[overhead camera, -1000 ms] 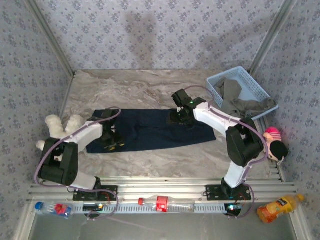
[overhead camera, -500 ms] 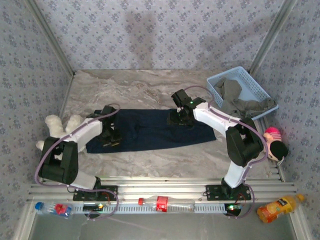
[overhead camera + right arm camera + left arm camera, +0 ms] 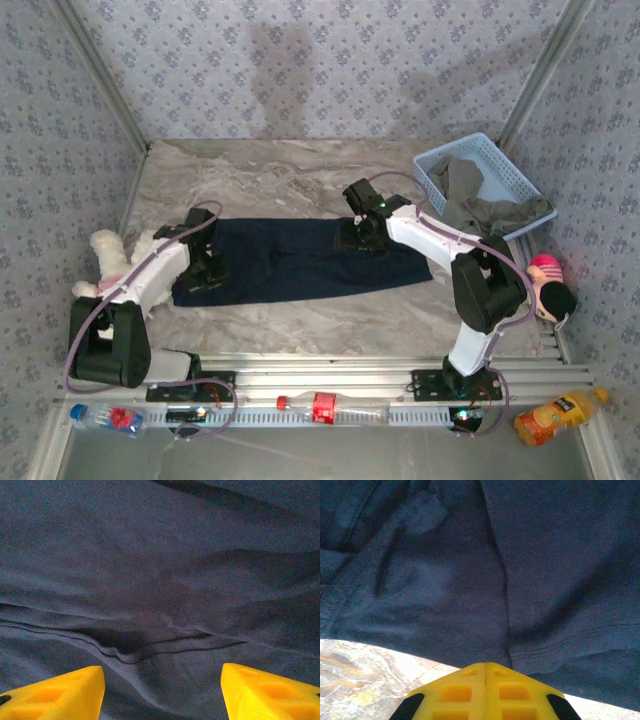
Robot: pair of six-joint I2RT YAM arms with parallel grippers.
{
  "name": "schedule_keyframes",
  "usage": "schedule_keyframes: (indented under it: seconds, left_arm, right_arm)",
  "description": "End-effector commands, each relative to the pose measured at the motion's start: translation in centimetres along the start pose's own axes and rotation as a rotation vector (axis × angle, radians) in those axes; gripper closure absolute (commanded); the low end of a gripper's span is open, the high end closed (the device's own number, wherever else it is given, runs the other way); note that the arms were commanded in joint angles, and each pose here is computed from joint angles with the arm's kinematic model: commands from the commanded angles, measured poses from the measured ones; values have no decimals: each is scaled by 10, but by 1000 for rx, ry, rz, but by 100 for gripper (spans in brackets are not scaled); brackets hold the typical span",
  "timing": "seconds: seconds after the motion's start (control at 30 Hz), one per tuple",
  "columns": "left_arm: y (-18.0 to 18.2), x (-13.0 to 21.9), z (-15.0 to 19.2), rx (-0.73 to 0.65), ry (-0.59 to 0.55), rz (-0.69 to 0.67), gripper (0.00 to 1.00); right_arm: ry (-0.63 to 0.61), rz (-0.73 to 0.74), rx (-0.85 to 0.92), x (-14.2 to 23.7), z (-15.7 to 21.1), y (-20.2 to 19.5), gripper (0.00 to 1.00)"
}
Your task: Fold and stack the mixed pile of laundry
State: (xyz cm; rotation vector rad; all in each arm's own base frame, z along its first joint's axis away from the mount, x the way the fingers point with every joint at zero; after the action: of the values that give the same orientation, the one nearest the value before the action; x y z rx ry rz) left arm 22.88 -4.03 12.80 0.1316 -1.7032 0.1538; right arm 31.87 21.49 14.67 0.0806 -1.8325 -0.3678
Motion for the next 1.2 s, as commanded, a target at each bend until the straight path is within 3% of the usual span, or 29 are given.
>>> schedule_keyframes:
  seconds: [0.0,0.1,0.13,0.23,0.37,0.67,0.87,1.03,1.17]
  left_arm:
    - [2,7,5,-4,-2,-3,84]
    - [-30,8,-6,-3,-45,201,59]
    - [-39,9,-8,-19,-58,230,54]
    - [-54,1,-5,-61,-49,175,46]
    - [-42,-22,12,-9,39,93,42]
    - [-26,-36,27,16,40,20,42]
    - [-36,-41,16,20,32,59,62]
    - [-42,-36,6,-2,11,72,69]
    - [-38,-38,4,-14,20,60,90]
  right_arm:
    - [21,16,-13,-2,1,-1,35]
    - [33,-42,34,-5,3,8,35]
    - [40,-66,51,-6,5,14,35]
    - [39,-166,110,-10,8,41,35]
    - [64,-210,184,-24,14,74,36]
    - [98,-291,248,-52,24,127,37]
    - [116,-285,254,-62,31,138,37]
    - [118,-276,246,-64,33,137,37]
    - [116,-264,239,-64,33,135,37]
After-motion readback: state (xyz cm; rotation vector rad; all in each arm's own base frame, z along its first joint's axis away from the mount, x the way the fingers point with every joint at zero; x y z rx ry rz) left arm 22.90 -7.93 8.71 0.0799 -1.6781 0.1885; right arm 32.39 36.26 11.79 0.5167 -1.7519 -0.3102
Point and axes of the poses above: each hand's point on the last joint's axis, 136 mm out from that joint toward the fingers, its own x axis back along the fingers, its own y axis along the line the jaws close on, z = x × y, the point moved 6 cm from there along x, back along the fingers, and after that the axes turned 12 degrees about -x, right-handed, at the moved point
